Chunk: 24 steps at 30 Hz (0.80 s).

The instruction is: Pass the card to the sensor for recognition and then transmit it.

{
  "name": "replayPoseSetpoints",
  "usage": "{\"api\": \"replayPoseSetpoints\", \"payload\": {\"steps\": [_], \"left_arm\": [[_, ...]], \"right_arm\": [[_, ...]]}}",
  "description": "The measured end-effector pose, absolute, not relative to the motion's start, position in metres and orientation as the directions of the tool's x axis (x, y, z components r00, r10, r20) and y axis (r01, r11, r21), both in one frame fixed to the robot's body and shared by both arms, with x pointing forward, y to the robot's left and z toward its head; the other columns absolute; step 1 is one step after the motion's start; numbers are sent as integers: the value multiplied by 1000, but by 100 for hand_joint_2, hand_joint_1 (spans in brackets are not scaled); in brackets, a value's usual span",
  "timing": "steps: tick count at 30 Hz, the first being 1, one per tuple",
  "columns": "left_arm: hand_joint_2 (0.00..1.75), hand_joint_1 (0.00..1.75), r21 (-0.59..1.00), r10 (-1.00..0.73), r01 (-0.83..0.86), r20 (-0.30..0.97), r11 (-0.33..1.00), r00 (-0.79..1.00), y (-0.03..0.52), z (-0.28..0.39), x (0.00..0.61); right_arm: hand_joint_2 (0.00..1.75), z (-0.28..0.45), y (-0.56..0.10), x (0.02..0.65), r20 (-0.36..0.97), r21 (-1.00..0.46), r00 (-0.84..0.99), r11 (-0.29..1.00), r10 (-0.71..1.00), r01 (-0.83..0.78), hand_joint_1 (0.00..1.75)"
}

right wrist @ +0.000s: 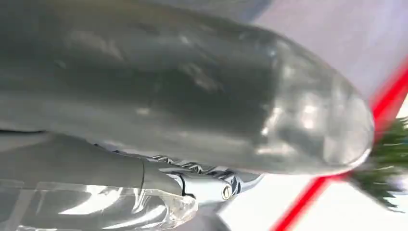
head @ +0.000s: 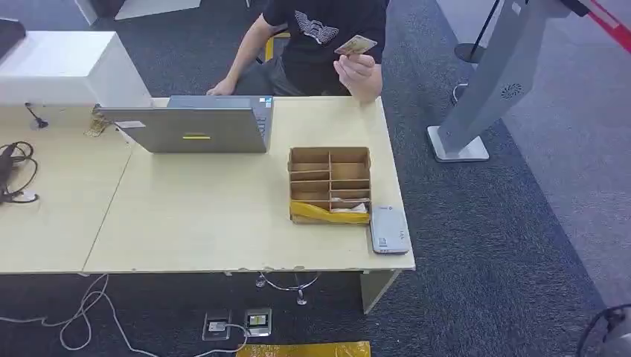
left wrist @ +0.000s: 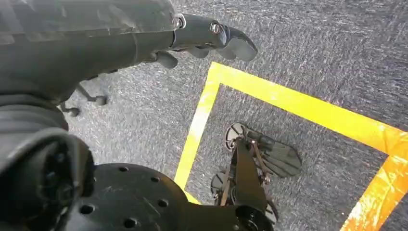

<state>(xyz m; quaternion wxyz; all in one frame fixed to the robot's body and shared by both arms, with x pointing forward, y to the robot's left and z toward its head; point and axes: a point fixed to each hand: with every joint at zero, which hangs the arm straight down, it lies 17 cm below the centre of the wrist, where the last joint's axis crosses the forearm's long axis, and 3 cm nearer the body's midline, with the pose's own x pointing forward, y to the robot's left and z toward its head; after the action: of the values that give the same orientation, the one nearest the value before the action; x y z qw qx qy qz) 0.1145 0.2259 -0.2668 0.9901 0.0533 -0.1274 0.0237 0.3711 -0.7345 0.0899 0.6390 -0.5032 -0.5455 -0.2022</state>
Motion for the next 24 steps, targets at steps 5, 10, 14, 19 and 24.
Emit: {"api": "replayPoseSetpoints", "payload": {"steps": [5,10,14,19,24], "left_arm": [[0,0,91,24,-50,261,995,965,224,-266,116],[0,0,89,14,-40,280,995,960,225,-265,120],[0,0,85,5,-30,286,996,958,224,-265,123],[0,0,88,1,-27,288,996,958,228,-265,123],[0,0,85,-7,-19,292,996,957,230,-265,123]], "right_arm": [[175,156,-697,457,849,-485,238,516,472,706,0],[175,203,-632,528,827,-492,116,608,550,623,0],[175,219,-571,569,841,-464,35,686,540,560,0],[175,230,-506,602,837,-470,-25,743,546,476,0],[175,226,-446,623,830,-509,-38,783,557,358,0]]}}
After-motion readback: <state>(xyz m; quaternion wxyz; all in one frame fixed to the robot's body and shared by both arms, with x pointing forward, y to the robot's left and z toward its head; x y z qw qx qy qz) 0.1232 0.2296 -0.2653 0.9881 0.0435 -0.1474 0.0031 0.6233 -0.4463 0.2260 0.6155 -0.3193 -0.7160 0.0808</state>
